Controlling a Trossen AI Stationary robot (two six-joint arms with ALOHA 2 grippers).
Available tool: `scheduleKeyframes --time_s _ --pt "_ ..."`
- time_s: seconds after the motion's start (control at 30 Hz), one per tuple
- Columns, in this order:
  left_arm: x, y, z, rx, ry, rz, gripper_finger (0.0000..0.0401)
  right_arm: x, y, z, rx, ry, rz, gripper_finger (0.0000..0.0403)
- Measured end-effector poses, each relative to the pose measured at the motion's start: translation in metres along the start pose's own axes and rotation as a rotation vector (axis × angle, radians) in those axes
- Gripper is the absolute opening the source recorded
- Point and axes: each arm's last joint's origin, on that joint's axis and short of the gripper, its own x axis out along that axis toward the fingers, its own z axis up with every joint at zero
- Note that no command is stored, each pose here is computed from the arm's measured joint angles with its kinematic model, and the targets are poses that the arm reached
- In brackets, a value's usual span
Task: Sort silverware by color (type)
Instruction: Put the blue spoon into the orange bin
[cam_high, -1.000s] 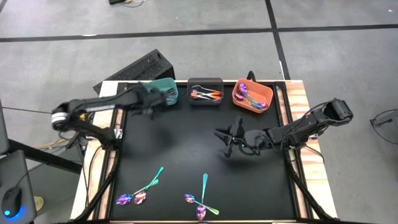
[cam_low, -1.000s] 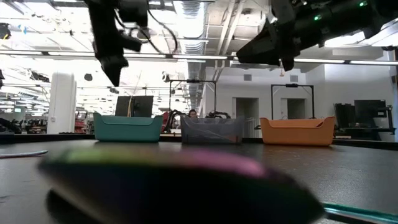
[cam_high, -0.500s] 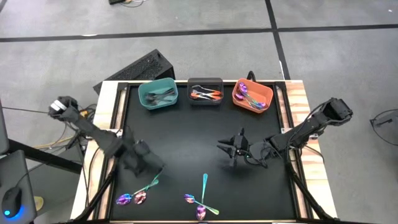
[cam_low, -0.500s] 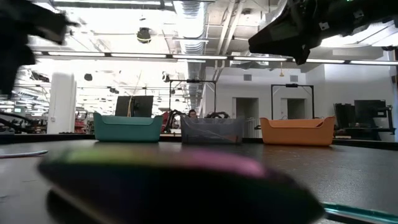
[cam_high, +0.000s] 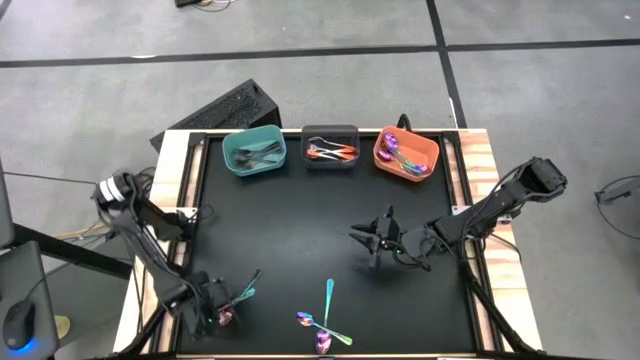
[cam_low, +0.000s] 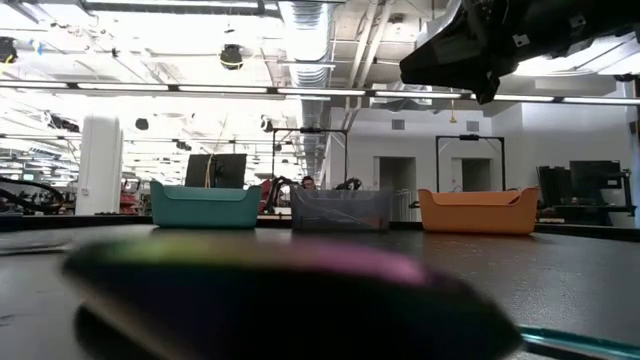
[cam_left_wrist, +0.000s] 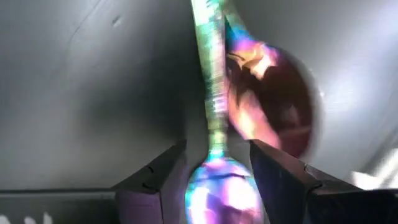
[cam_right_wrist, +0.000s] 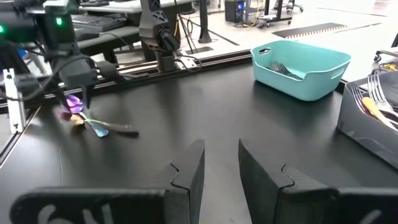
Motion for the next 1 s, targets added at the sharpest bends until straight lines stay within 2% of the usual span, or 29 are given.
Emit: scheduleKeyframes --time_s 0.17,0.43,0.53,0.7,0.73,0.93,1.0 --pt "0.014 0.001 -0.001 0.000 0.026 0.091 0.0162 0.000 0.000 0.001 0.004 -0.005 0.001 0.0118" --pt "0.016 0.006 0.007 0.072 0.015 0.137 0.0154 0.000 0.000 0.001 0.006 -0.007 -0.002 0.0118" --pt "0.016 0.010 0.011 0.085 0.006 0.178 0.0123 0.000 0.000 0.001 0.013 -0.007 -0.002 0.0118" --pt "0.015 0.014 0.018 0.114 0.003 0.210 0.0023 0.000 0.000 0.001 0.015 -0.007 -0.002 0.0118" --pt "0.015 0.014 0.020 0.114 0.004 0.215 0.0013 0.000 0.000 0.001 0.015 -0.007 -0.002 0.0118" --pt "0.014 0.019 0.035 0.165 0.009 0.243 0.0006 0.000 0.000 0.001 0.015 -0.007 -0.001 0.0118" --pt "0.009 0.020 0.042 0.189 -0.014 0.290 0.0003 0.000 0.000 0.001 0.015 -0.007 -0.001 0.0118"
